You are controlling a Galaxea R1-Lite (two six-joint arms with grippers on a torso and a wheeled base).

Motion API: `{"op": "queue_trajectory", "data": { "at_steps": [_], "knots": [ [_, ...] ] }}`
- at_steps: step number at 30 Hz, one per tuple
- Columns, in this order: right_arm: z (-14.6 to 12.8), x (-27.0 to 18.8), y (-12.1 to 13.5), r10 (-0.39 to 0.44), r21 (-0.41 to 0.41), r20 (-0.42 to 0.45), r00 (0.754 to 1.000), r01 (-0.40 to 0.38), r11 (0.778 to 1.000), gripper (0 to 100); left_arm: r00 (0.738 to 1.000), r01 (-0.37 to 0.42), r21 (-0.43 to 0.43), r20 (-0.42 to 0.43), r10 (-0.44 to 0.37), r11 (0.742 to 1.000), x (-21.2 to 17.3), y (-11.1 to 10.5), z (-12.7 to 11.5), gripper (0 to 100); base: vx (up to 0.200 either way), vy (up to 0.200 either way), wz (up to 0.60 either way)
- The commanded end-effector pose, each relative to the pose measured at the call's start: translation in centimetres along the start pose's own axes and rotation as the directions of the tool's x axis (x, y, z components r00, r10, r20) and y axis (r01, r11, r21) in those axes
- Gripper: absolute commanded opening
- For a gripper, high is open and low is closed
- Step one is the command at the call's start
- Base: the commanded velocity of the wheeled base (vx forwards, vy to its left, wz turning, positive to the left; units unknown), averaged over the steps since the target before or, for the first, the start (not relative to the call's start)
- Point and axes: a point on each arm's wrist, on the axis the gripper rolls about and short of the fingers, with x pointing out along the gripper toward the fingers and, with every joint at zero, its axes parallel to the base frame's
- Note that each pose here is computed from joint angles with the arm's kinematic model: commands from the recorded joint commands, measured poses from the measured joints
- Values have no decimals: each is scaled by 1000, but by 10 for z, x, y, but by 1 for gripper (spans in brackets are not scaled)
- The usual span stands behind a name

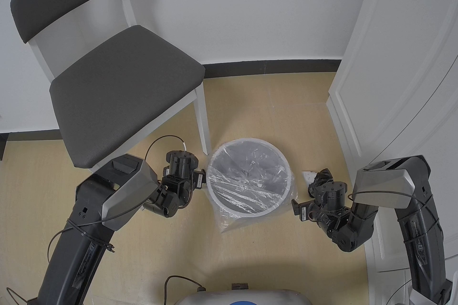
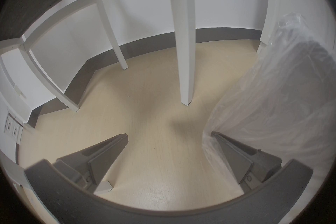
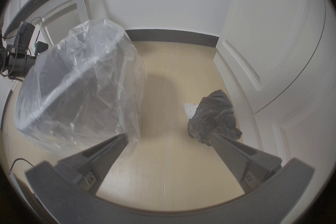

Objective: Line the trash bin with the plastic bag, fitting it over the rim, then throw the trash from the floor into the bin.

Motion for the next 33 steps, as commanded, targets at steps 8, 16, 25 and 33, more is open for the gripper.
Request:
{"op": "queue_trajectory", "data": {
  "at_steps": [8,16,25,33],
  "knots": [
    [5,8,4,37,0,-22,999,-37,999,100,1000,-8,-34,-29,7,999,-17,11,3,100,0,0,0],
    [56,-35,-12,62,58,89,994,-67,996,100,999,48,-48,22,-47,998,-76,23,17,100,0,0,0],
    [74,-63,-42,94,38,80,992,-97,995,100,986,154,-23,62,-152,988,-153,21,48,100,0,0,0],
    [85,-68,-53,123,56,112,986,-130,990,100,958,258,71,111,-264,964,-185,-23,80,100,0,0,0]
  ]
}}
